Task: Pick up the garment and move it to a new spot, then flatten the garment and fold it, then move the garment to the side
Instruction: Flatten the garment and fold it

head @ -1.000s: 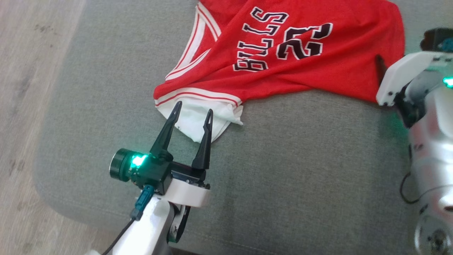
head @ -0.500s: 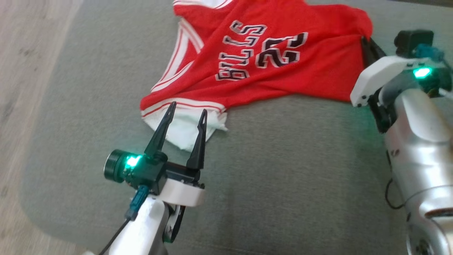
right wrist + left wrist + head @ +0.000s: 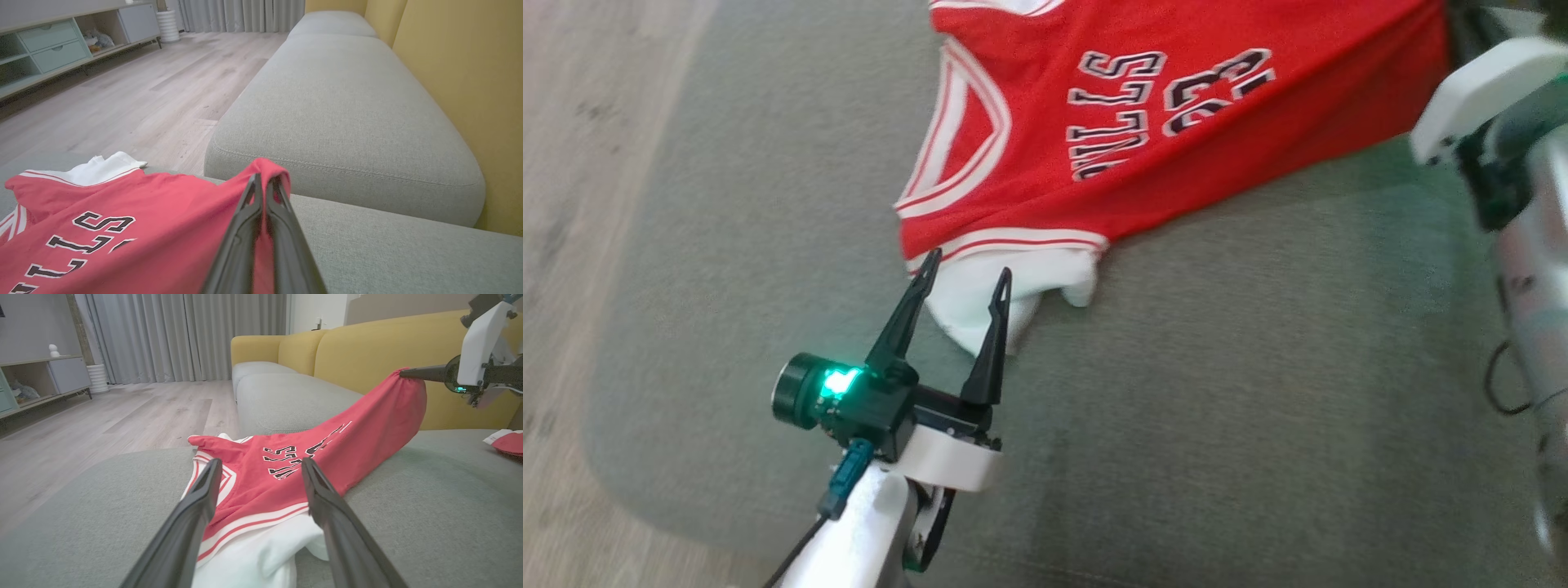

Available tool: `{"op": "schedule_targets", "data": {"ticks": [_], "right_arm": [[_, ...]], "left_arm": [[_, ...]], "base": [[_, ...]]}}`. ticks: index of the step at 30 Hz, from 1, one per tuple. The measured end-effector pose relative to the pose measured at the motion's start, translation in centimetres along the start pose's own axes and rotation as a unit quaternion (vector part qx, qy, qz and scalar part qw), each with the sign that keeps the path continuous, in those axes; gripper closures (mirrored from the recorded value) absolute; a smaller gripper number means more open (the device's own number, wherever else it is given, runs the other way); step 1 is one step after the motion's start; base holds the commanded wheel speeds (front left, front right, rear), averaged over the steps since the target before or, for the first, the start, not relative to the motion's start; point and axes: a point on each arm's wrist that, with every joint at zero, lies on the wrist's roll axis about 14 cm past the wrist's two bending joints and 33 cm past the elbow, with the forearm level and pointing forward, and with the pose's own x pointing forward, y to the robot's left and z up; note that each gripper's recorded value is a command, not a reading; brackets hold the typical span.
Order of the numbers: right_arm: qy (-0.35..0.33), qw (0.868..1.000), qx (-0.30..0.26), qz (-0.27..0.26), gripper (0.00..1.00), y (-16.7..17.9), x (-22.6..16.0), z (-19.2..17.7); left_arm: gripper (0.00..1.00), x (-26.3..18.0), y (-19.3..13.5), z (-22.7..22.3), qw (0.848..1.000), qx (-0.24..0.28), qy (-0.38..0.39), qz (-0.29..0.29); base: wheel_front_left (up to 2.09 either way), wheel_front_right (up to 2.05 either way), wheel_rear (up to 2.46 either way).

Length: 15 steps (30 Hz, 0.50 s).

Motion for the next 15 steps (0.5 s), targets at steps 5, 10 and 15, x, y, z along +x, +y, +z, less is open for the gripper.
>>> {"op": "schedule_targets", "data": {"ticks": [5,10,15], "right_arm": [[0.048,0.999,-0.017,-0.005,1.00,-0.5,1.9,-1.7],[0.081,0.996,-0.036,-0.005,1.00,-0.4,4.1,-2.7],[0.100,0.993,-0.061,0.007,0.60,0.6,6.1,-3.7]], "left_arm": [[0.00,-0.9,1.4,-0.4,1.000,0.004,0.009,0.025],[0.00,-1.9,3.1,-1.0,0.998,0.007,0.022,0.052],[0.00,-2.5,4.0,-1.3,0.997,0.013,0.032,0.067]], "base": [[0.00,0.00,0.00],[0.00,0.00,0.00],[0.00,0.00,0.00]]}}
